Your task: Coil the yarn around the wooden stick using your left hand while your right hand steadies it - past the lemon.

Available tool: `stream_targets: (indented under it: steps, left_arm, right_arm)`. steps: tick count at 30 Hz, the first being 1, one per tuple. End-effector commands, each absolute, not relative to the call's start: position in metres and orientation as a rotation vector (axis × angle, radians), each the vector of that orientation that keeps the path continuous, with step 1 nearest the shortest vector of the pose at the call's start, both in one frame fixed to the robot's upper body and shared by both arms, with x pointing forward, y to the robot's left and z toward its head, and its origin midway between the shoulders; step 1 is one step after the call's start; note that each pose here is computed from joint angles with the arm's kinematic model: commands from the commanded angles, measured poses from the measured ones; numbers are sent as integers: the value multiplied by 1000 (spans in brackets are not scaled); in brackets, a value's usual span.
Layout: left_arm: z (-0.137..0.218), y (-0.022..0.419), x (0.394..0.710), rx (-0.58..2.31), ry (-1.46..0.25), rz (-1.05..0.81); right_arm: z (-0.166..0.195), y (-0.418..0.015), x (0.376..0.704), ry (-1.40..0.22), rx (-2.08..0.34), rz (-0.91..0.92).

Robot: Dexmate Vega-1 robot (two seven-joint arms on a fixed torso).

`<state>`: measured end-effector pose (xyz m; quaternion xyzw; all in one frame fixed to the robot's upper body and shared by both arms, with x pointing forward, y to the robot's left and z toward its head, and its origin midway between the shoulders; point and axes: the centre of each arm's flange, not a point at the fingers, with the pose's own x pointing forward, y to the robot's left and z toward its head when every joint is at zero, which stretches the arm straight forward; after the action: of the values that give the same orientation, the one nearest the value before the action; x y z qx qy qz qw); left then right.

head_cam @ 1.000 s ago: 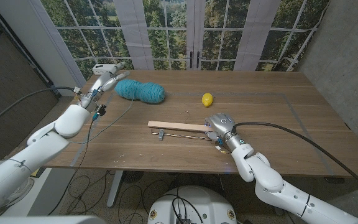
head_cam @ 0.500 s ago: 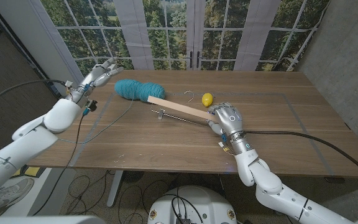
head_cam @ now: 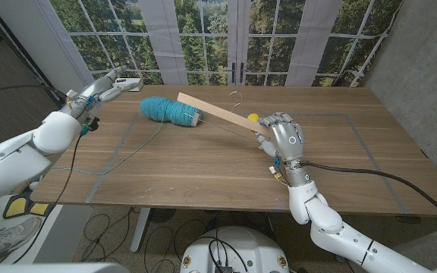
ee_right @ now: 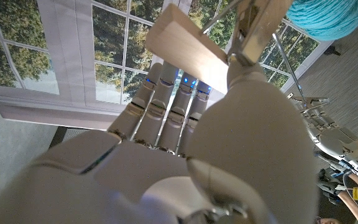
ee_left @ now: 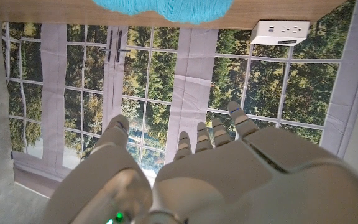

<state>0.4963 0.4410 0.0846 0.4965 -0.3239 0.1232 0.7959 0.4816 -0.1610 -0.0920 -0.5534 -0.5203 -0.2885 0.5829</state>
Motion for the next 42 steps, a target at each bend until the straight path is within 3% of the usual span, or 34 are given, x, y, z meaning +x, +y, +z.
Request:
stream_targets:
  steps: [1, 18, 31, 42]
  left_arm:
    - [101, 466, 494, 1362, -463, 438]
    - [125, 452, 547, 1586, -299, 386]
    - [158, 406, 597, 1855, -266, 316]
    - [162, 378, 639, 1972, -197, 240]
  right_arm:
    - [-84, -156, 479, -1283, -1244, -718]
    - [-72, -136, 461, -1399, -1179, -715]
    - [-65, -122, 457, -1432, -1174, -701]
    - [-63, -119, 459, -1421, -1159, -690]
